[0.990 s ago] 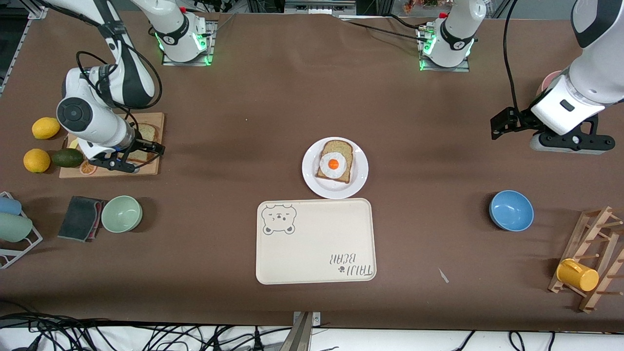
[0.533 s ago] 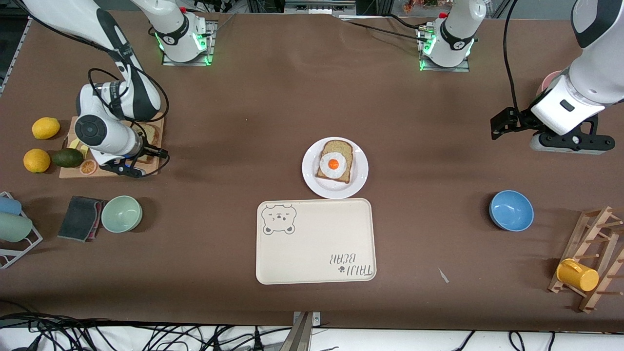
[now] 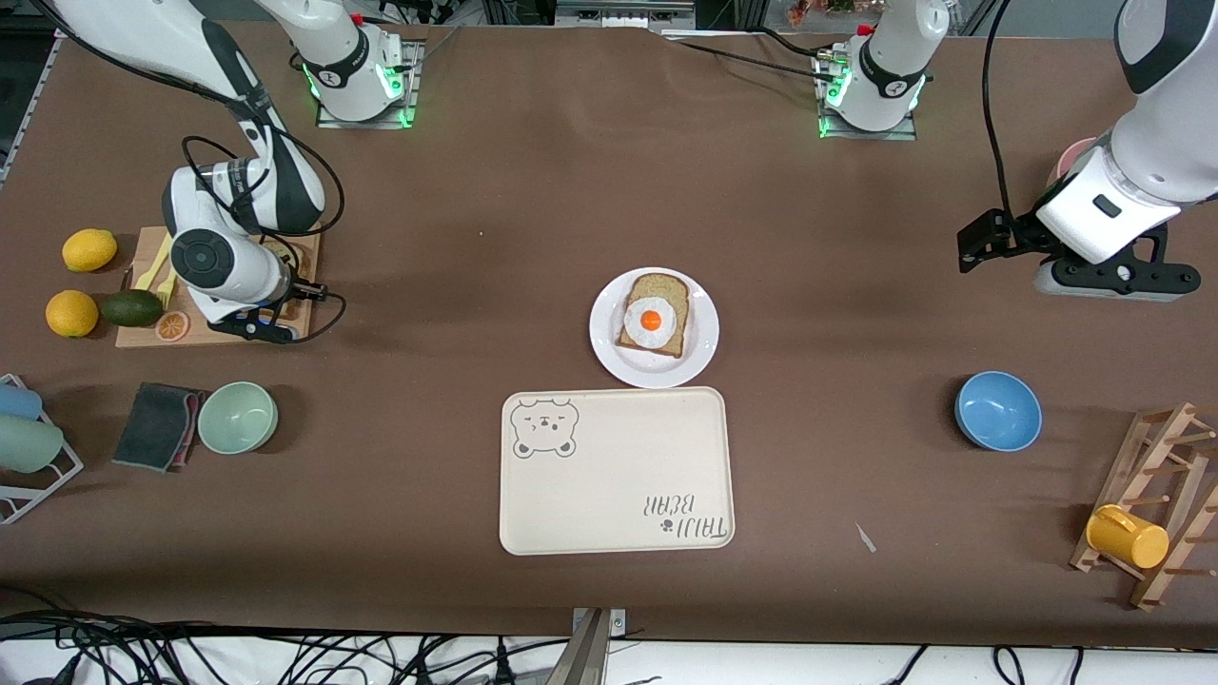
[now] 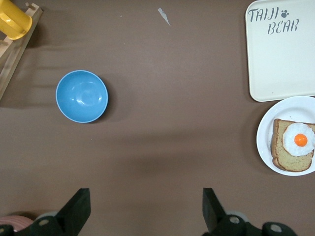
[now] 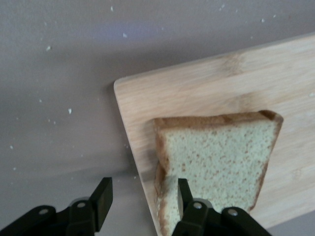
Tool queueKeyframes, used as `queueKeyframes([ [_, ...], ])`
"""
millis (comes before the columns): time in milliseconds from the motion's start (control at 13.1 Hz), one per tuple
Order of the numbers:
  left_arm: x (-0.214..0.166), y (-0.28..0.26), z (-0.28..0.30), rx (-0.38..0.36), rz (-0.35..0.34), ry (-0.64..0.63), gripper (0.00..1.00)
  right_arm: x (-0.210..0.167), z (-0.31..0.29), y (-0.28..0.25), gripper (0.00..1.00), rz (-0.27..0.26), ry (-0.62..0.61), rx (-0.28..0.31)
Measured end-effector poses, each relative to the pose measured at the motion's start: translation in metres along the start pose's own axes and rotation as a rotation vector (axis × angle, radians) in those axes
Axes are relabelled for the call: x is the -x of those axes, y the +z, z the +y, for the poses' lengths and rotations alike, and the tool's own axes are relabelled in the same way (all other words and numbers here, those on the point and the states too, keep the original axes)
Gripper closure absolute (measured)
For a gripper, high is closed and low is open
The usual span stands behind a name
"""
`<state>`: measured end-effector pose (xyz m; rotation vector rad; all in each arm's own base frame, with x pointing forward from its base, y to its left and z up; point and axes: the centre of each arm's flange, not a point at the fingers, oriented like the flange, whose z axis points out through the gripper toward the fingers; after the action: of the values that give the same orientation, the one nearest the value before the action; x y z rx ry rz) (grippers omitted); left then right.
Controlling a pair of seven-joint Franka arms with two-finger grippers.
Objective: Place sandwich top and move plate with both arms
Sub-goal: 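Lower the right gripper and pinch the bread slice edge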
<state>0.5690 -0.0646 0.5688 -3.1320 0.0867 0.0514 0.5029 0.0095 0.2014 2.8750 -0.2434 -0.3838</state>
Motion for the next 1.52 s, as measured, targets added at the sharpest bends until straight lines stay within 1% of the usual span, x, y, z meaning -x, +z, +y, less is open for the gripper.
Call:
queueKeyframes([
  [76,0.0,0.0,0.0,0.0,0.0,0.0,0.0,0.001,0.0,0.0,0.4,-0.004,-0.004,0.006],
  [228,0.0,0.0,0.0,0.0,0.0,0.0,0.0,0.001,0.002,0.001,0.41,-0.001,-0.032,0.046],
  [304,0.0,0.0,0.0,0.0,0.0,0.0,0.0,0.002,0.002,0.003,0.45,-0.002,-0.036,0.065],
  [381,0.0,0.0,0.0,0.0,0.0,0.0,0.0,0.003,0.003,0.005,0.46,-0.008,-0.031,0.077],
  [457,0.0,0.0,0.0,0.0,0.0,0.0,0.0,0.003,0.003,0.006,0.48,-0.015,-0.021,0.084],
  [609,0.0,0.0,0.0,0.0,0.0,0.0,0.0,0.005,0.004,0.009,0.5,-0.027,-0.007,0.092],
  [1066,0.0,0.0,0.0,0.0,0.0,0.0,0.0,0.005,0.002,0.017,0.5,-0.044,0.004,0.097],
  [1142,0.0,0.0,0.0,0.0,0.0,0.0,0.0,0.005,0.002,0.018,0.54,-0.046,0.004,0.098],
  [1218,0.0,0.0,0.0,0.0,0.0,0.0,0.0,0.005,0.002,0.019,0.54,-0.047,0.003,0.1],
  [1294,0.0,0.0,0.0,0.0,0.0,0.0,0.0,0.006,0.003,0.019,0.61,-0.048,0.0,0.106],
  [1370,0.0,0.0,0.0,0.0,0.0,0.0,0.0,0.006,0.003,0.019,0.61,-0.05,-0.005,0.113],
  [1446,0.0,0.0,0.0,0.0,0.0,0.0,0.0,0.007,0.003,0.02,0.65,-0.053,-0.007,0.118],
  [1522,0.0,0.0,0.0,0.0,0.0,0.0,0.0,0.007,0.003,0.02,0.77,-0.057,-0.008,0.12],
])
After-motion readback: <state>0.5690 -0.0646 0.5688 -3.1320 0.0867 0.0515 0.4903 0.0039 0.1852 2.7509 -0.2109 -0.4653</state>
